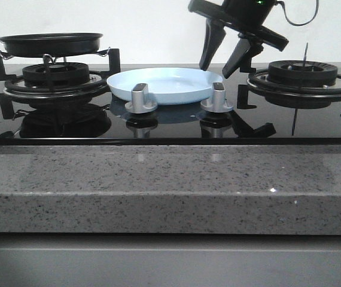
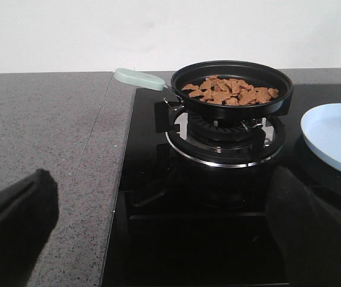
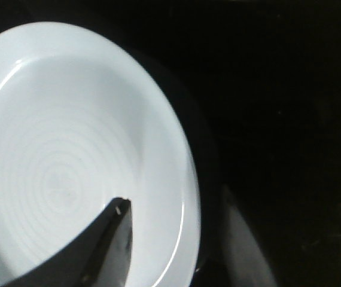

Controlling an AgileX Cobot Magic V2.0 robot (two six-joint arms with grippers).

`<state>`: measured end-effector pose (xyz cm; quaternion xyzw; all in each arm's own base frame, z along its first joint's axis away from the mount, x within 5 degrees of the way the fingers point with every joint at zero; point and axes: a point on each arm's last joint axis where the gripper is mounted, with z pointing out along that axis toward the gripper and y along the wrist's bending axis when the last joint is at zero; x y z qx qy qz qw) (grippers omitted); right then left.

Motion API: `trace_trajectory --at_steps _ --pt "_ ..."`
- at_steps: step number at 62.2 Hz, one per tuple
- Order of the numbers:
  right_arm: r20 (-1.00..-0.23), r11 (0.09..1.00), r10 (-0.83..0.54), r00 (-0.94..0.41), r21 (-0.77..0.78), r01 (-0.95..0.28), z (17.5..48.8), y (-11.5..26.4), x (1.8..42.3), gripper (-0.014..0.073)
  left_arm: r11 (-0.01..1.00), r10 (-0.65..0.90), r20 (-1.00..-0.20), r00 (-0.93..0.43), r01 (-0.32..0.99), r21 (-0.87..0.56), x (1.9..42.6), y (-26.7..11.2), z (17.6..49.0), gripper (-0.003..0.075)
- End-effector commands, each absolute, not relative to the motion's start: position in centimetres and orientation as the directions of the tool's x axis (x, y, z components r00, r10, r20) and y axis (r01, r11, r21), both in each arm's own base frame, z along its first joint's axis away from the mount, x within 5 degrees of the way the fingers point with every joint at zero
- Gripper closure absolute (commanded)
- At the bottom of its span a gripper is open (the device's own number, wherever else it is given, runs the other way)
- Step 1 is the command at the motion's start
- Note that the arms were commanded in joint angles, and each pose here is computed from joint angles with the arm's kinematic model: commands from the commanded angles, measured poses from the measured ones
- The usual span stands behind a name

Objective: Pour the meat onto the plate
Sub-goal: 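Lower the right gripper onto the rim of the light blue plate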

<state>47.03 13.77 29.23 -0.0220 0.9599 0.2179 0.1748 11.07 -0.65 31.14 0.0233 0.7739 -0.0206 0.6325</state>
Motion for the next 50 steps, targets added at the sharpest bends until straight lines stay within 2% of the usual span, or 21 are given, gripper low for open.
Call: trace_trajectory --at_steps 1,50 --pt "-0.363 0.896 0.021 -0.932 0.42 -0.143 32.73 13.42 45.46 0.0228 0.998 -0.016 -0.996 -0.09 0.063 -0.022 11.25 -0.7 33.04 0.0031" --pt "-0.335 0.875 0.032 -0.942 0.464 -0.136 32.31 13.64 45.97 0.0233 0.998 -0.016 -0.996 -0.09 0.063 -0.022 11.25 -0.7 33.04 0.0031"
